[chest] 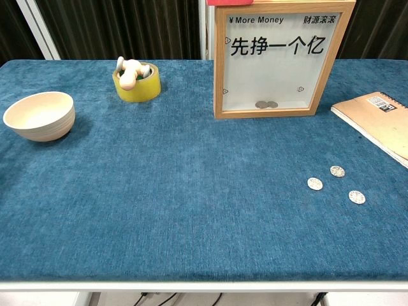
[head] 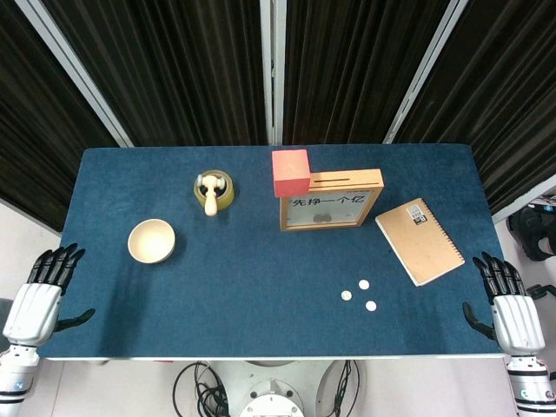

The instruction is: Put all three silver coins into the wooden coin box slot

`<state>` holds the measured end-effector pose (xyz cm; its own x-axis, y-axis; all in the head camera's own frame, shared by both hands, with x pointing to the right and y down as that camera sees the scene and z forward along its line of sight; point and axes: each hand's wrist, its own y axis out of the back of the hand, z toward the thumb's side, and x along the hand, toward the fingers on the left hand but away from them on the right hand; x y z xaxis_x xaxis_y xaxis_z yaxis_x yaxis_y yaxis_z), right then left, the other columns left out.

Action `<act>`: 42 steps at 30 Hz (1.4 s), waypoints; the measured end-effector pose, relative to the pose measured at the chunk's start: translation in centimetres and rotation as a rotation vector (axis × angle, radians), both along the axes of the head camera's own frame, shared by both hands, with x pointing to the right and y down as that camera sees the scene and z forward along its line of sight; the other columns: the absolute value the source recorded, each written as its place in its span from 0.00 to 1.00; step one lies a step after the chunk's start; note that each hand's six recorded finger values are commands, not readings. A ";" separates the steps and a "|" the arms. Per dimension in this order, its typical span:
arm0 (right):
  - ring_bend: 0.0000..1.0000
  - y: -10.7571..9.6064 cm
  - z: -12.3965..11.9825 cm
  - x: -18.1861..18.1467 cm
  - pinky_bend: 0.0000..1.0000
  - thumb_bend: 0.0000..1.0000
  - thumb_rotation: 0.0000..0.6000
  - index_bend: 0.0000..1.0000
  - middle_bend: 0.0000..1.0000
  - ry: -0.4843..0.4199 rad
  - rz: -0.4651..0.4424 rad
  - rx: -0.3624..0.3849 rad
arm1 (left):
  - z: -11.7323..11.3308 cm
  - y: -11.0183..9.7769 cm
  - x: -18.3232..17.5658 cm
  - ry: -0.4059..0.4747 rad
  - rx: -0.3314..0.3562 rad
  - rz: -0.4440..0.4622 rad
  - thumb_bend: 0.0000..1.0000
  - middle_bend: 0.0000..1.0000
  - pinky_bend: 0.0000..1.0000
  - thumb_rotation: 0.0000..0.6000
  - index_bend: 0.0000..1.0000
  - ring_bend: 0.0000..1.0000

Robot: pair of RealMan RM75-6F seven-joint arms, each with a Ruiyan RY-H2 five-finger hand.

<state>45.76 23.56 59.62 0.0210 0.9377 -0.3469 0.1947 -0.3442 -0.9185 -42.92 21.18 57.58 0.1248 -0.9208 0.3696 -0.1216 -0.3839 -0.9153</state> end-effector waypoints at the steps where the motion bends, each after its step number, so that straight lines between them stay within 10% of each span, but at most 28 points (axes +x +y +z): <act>1: 0.00 0.0 0.0 0.0 0.00 0.33 1.00 0.00 0.00 -0.001 0.000 0.000 | 0.0 0.0 0.0 0.000 0.000 0.001 0.00 0.00 0.00 1.00 0.02 0.00; 16: 0.00 0.2 0.2 -1.4 0.00 0.33 1.00 0.00 0.00 -0.008 -0.071 -0.014 | 0.1 0.2 0.3 0.002 -0.003 0.005 0.00 0.00 0.00 1.00 0.02 0.00; 32: 0.00 -0.8 3.2 -10.6 0.00 0.33 1.00 0.00 0.00 -0.001 -0.389 -0.096 | 0.2 0.5 -0.1 0.004 -0.002 -0.004 0.00 0.00 0.00 1.00 0.02 0.00; 42: 0.00 -1.5 6.8 -17.4 0.00 0.33 1.00 0.21 0.00 0.008 -0.546 -0.133 | 0.0 0.8 -0.5 -0.004 -0.009 -0.012 0.00 0.00 0.00 1.00 0.02 0.00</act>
